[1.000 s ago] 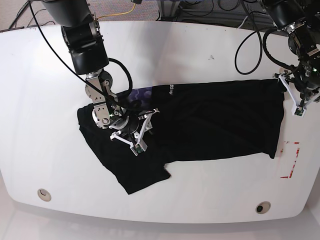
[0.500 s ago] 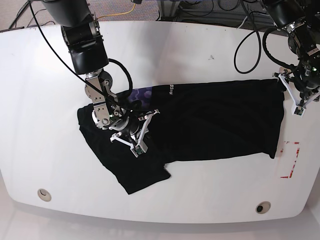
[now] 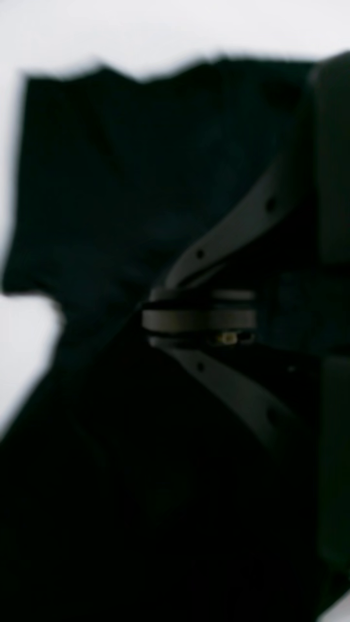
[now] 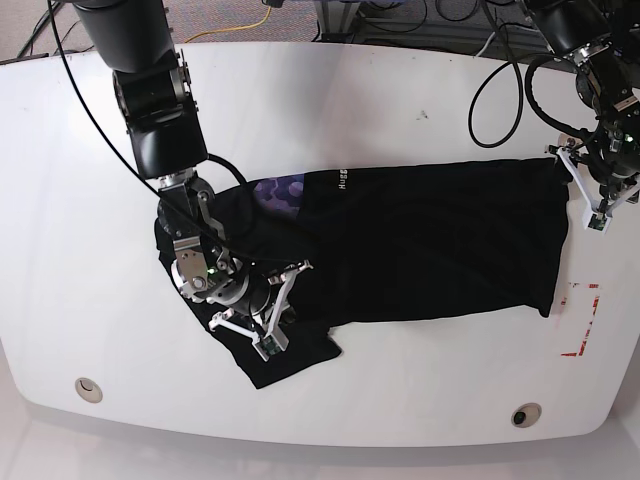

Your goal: Layout the t-shirt on the table in an organized manner, then fold the t-shirt properly

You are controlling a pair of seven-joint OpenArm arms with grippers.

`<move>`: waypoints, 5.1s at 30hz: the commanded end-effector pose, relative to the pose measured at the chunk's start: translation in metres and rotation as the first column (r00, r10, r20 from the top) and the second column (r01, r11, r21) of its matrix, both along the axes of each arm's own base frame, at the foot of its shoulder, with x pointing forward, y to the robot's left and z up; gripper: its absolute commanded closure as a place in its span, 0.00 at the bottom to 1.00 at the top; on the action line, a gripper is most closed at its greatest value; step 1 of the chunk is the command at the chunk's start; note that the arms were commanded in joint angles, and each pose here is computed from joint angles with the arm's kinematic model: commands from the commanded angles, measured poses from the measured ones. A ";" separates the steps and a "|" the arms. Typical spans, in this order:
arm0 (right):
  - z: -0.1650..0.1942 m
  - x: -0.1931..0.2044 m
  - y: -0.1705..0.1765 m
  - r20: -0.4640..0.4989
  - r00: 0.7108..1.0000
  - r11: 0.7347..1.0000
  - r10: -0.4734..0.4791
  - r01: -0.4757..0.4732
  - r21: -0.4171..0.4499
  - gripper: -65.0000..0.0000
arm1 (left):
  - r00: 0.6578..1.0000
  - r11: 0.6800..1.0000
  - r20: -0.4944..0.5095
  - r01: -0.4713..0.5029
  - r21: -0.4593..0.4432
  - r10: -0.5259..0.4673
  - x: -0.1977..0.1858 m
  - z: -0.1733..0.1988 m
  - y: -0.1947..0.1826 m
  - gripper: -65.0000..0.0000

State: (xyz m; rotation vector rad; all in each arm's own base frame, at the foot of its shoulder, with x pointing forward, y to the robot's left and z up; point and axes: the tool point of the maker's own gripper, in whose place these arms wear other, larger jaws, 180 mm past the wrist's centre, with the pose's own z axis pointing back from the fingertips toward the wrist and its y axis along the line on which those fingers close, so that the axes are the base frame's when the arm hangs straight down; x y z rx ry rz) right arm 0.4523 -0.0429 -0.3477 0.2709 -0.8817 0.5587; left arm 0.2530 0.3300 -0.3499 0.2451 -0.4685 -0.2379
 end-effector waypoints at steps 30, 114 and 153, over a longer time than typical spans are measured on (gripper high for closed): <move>0.103 0.021 -0.080 0.215 0.951 0.974 -0.222 0.206 0.095 0.00 | 1.000 1.000 0.028 0.007 0.024 -0.008 0.004 0.010 0.006 0.34; -0.019 -0.080 -0.200 -0.335 0.813 0.745 -0.477 0.576 0.337 0.85 | 0.998 0.998 0.015 0.055 0.024 -0.055 0.008 0.007 -0.007 0.34; -0.020 -0.140 -0.215 -0.310 0.800 0.761 -0.514 0.592 0.266 0.82 | 0.998 0.997 0.013 0.059 0.048 -0.059 0.010 0.012 0.002 0.34</move>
